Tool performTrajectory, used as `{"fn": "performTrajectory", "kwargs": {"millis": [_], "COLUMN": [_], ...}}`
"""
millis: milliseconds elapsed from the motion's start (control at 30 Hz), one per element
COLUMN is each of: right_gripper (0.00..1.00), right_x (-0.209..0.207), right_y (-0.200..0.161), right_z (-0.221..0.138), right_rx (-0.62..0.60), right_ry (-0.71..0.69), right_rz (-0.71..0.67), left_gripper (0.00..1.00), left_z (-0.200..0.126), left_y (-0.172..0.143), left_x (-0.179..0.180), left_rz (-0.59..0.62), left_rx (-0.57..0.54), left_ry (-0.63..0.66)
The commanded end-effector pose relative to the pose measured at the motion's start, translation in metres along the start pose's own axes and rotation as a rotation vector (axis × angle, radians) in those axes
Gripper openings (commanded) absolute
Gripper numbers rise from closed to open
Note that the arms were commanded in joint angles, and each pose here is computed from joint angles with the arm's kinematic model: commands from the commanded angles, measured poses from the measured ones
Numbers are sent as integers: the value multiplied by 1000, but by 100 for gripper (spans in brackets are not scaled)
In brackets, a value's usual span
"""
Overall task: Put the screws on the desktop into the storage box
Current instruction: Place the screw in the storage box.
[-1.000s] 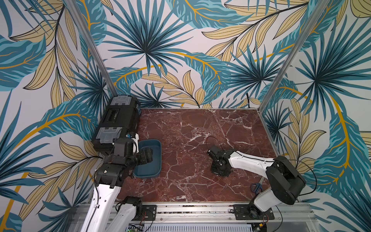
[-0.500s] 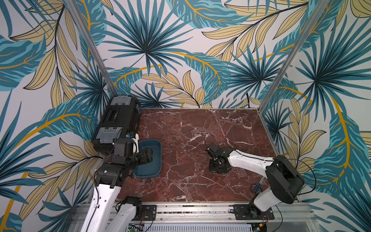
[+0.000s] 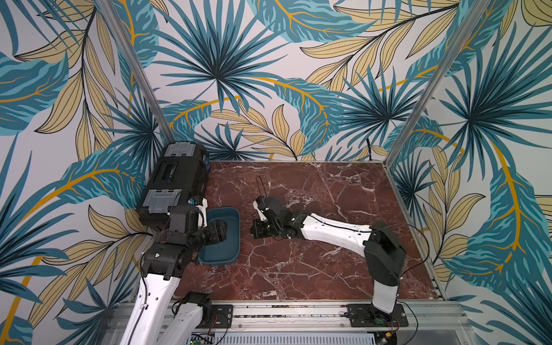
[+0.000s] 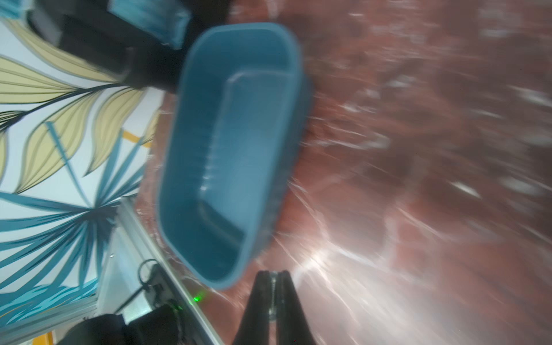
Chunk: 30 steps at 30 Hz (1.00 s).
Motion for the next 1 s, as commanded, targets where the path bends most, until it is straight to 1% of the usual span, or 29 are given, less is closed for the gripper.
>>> {"fn": "performTrajectory", "kwargs": {"millis": [0,100,267,333,367,467,500,633,733,800,867,967], "right_gripper": [0,0,1,20,26,42,45,47,47,47,47,47], "right_x": [17,22,17,16,17,20,22,23,1,-22,-55,-127], "right_y": [-1,-1,1,2,4,10,14,33,44,51,51,46], "right_z": [30,51,69,69,67,56,48,6,-39,-72,-102,-142], "right_rx": [44,61,56,49,42,16,1,-82,-163,-226,-270,-325], "right_ry": [45,55,23,12,14,-2,-10,-49,-117,-181,-260,-420], "right_rz": [-9,8,-4,-17,-31,-77,-100,-172,-195,-212,-210,-152], "left_gripper": [76,76,76,76,76,77,76,77,77,76,76,73], "left_z": [4,4,5,6,6,7,7,7,8,9,10,14], "left_y": [-5,-5,-5,-5,-5,-5,-5,-6,-6,-7,-8,-11], "left_x": [0,0,0,0,0,1,1,0,-2,-6,-11,-23], "left_rz": [14,13,11,12,11,11,12,12,15,25,36,71], "left_rx": [5,6,9,10,12,14,14,18,25,28,38,68], "left_ry": [-8,-6,-5,-4,-5,-2,0,-6,-16,-35,-63,-96]}}
Point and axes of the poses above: each gripper's point midway between its finger pads, its own z axis out along the fingers, its own x axis along the line the jaws close on, y = z × x, the point moved 1 cm from there along -z, back along the fingers, and after that the axes turned 9 degrees about z, right-handed, at the moved point
